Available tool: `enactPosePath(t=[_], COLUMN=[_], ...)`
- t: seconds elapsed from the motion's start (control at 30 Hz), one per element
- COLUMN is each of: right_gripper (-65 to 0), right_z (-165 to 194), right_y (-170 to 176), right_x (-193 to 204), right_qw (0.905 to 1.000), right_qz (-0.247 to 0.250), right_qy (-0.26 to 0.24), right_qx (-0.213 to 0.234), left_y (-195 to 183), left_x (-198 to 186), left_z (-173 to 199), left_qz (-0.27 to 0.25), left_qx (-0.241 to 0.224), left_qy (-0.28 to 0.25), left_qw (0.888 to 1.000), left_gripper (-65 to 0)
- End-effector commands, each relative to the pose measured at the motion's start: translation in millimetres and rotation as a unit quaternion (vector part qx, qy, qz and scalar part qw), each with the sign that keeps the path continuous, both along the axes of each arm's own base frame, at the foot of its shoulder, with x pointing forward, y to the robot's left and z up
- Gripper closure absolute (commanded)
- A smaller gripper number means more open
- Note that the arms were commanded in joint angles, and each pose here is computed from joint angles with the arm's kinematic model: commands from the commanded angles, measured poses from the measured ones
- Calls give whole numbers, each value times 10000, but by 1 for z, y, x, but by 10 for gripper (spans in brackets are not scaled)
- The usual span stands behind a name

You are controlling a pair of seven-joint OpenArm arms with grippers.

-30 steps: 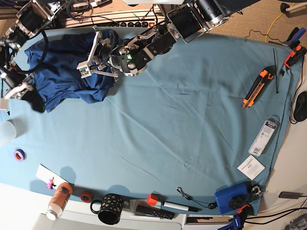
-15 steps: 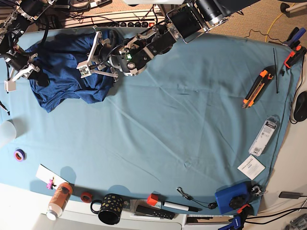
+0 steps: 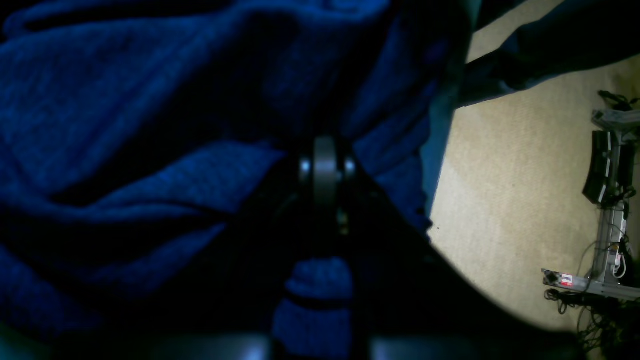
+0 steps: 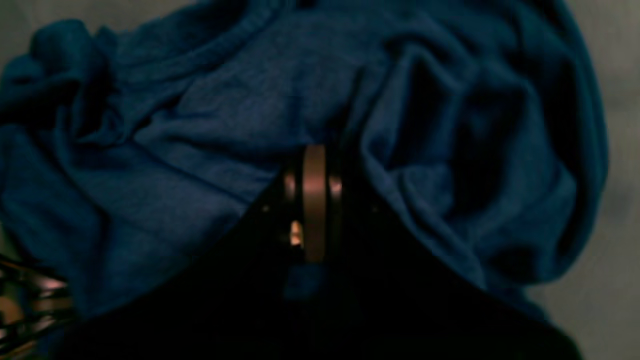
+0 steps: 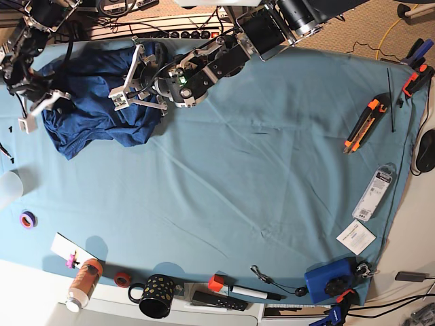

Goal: Layout the t-shirt on the table in an organized manner, then fold the t-shirt properly
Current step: 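Push the shirt bundle further with the left gripper toward the right gripper, then press and smooth the shirt bundle with the left gripper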

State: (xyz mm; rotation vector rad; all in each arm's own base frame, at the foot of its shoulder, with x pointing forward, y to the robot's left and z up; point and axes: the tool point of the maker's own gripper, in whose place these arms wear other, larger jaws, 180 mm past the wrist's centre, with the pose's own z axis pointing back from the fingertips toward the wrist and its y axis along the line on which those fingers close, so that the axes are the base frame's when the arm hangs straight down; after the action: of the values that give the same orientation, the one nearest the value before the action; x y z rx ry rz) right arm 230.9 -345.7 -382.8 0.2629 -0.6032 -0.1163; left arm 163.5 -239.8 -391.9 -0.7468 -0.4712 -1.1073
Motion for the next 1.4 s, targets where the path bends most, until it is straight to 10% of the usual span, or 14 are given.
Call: enactPosePath(t=[0.0, 0.33, 0.57, 1.0, 1.23, 1.37], right_gripper=[0, 0, 0, 0, 0, 0], right_z=[4, 25, 47, 87, 121, 92], right_y=[-9, -75, -99, -45, -21, -16], right_x=[6, 32, 35, 60, 37, 8], right_qw=[9996, 9787, 9717, 9899, 9536, 9622], right_qz=[-9, -971, -1126, -583, -589, -704], right_qy=[49, 216, 107, -1291, -2562, -2116], right_qx=[-291, -1796, -2072, -62, 1467, 1561], left_y=[4, 4, 3, -7, -14, -17], left_x=[-6, -7, -6, -1, -6, -5], left_z=[-9, -9, -9, 1, 17, 27], left_qz=[-139, -140, -134, -17, -150, -161], left_qx=[446, 452, 432, 43, -273, -407], left_qy=[-33, -31, -37, -140, -94, -144], left_qw=[9989, 9989, 9990, 9999, 9995, 9989], left_gripper=[0, 0, 0, 0, 0, 0])
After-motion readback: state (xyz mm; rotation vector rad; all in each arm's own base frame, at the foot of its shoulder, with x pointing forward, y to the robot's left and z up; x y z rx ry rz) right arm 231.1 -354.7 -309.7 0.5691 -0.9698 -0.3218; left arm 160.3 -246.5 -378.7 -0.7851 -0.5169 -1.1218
